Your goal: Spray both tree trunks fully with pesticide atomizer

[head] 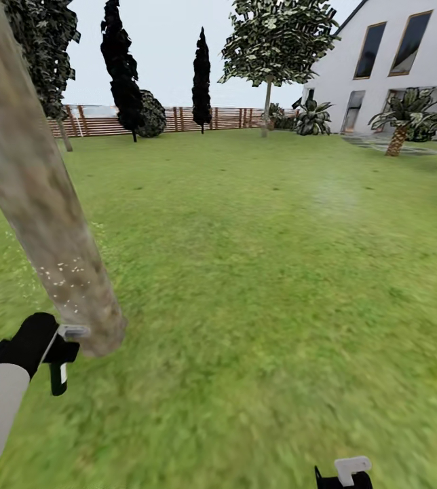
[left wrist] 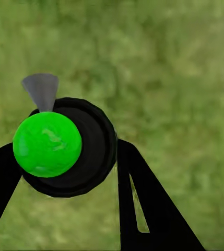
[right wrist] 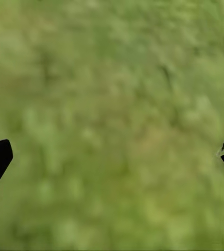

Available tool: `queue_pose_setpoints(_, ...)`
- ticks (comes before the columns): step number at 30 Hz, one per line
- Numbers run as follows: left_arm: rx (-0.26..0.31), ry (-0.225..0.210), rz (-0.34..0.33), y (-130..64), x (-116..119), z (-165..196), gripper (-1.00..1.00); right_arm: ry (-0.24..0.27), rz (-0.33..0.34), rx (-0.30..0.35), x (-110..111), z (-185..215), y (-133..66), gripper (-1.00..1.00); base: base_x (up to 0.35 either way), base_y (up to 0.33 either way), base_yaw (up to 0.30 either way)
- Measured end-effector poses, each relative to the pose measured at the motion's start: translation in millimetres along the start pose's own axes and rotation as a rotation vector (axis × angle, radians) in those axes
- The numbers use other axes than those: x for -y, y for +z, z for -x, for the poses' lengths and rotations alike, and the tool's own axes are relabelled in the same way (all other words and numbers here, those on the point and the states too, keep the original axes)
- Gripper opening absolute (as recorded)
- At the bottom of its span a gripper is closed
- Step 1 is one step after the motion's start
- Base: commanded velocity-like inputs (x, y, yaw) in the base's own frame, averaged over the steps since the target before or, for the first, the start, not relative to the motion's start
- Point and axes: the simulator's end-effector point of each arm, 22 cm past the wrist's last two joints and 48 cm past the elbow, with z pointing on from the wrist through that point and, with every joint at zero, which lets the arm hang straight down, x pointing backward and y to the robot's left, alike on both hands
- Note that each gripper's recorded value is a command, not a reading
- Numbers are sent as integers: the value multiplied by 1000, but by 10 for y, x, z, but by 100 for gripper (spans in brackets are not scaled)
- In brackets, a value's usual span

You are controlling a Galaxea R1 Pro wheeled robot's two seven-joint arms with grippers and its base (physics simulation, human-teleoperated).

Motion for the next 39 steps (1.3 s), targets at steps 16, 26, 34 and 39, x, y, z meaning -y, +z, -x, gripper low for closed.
queue_pose_setpoints(16, 91, 35, -47, 271, 530, -103, -100, -1, 1, -1, -7, -2, 0, 100, 70, -124, 142)
queue_pose_setpoints(26, 94, -31, -48, 282, 418, -120, -100, -1, 1, -1, -9, 0, 0, 100, 234, -198, 100)
queue_pose_setpoints(34, 83, -31, -20, 322, 378, -196, -100, -1, 2, 0, -14, 1, 0, 100, 232, -197, 277)
queue_pose_setpoints(39, 84, -32, -19, 319, 374, -194, -100, -1, 1, -1, -8, 0, 0, 100, 227, -200, 101)
